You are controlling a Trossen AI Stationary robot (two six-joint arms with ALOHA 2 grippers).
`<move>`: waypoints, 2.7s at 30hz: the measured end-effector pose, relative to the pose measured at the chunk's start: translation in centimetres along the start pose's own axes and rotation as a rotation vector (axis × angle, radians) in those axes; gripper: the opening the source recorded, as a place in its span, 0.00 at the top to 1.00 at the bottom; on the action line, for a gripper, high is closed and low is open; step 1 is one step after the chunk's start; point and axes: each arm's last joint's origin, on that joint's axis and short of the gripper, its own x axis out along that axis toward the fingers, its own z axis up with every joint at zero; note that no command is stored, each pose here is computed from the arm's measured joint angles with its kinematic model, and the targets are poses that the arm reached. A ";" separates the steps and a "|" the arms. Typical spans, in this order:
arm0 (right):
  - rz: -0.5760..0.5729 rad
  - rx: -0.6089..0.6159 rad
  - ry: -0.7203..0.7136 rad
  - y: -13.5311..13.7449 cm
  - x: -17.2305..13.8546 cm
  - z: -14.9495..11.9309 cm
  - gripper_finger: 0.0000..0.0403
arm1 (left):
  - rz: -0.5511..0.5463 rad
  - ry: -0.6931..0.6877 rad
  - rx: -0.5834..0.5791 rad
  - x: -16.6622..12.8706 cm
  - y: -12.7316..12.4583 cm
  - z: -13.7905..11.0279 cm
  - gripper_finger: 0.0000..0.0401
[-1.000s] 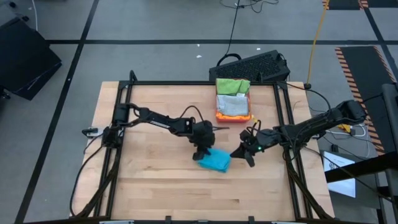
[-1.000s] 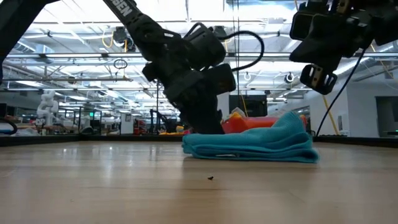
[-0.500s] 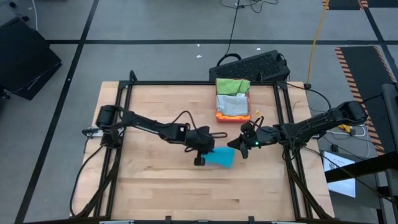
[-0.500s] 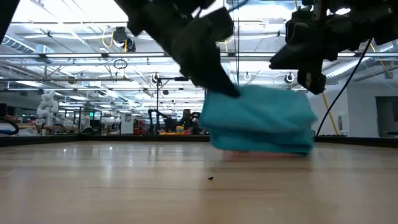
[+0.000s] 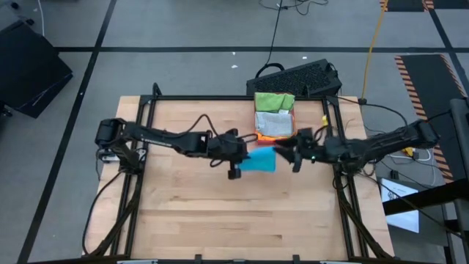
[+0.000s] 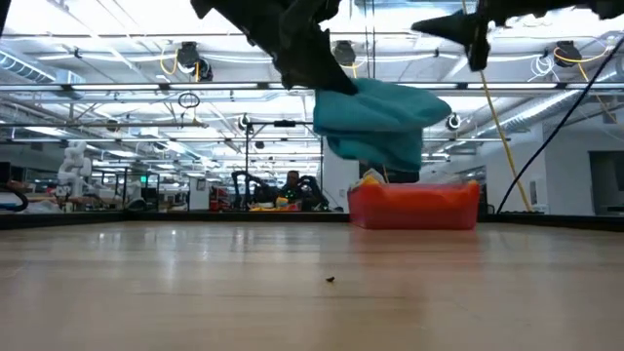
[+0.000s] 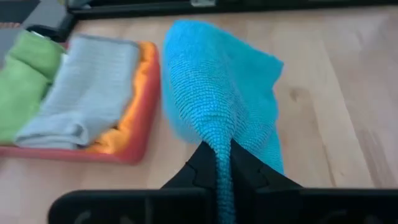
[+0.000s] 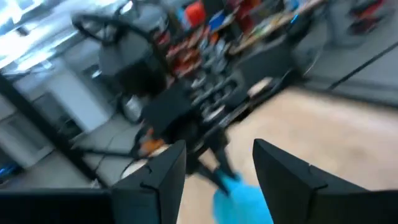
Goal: Fold microfiber towels
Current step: Stack the blue microfiber cloth on top of the dark green microfiber cloth in the red bin
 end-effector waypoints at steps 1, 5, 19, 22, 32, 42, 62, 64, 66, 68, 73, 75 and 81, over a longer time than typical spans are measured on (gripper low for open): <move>-0.024 -0.016 -0.027 0.0 -0.4 0.5 0.55 | 0.009 -0.005 -0.005 -0.1 0.5 0.4 0.95; -0.086 -0.071 -0.115 -0.2 -1.9 2.1 0.57 | 0.015 -0.039 0.024 -0.5 3.1 2.8 0.97; -0.261 -0.278 -0.196 -1.7 -6.0 4.1 0.67 | 0.036 -0.119 -0.082 3.2 14.2 6.2 0.97; -0.271 -0.290 -0.179 -2.0 -6.4 4.0 0.68 | 0.031 -0.151 -0.077 4.4 16.5 7.0 0.97; -0.277 -0.285 -0.149 -2.2 -6.4 3.7 0.68 | 0.025 -0.163 -0.119 8.9 23.9 6.0 0.97; -0.279 -0.278 -0.133 -2.3 -6.4 3.5 0.68 | -0.056 -0.069 -0.178 9.4 28.5 2.1 0.96; -0.279 -0.268 -0.139 -2.3 -6.4 3.6 0.68 | -0.163 -0.113 -0.168 9.4 29.0 1.7 0.91; -0.279 -0.268 -0.139 -2.3 -6.4 3.6 0.68 | -0.163 -0.096 -0.189 9.7 29.3 1.1 0.89; -0.279 -0.267 -0.139 -2.3 -6.4 3.6 0.68 | -0.136 -0.074 -0.203 10.6 29.4 0.4 0.88; -0.279 -0.266 -0.139 -2.3 -6.4 3.6 0.68 | -0.129 -0.042 -0.225 10.8 29.4 -0.1 0.86; -0.283 -0.260 -0.142 -2.3 -6.4 3.6 0.68 | -0.018 -0.014 -0.212 11.4 29.1 0.0 0.83; -0.284 -0.261 -0.141 -2.3 -6.4 3.6 0.68 | 0.010 -0.004 -0.204 11.5 28.9 0.0 0.80; -0.287 -0.269 -0.142 -2.3 -6.4 3.6 0.68 | 0.100 0.037 -0.180 11.9 28.1 0.2 0.67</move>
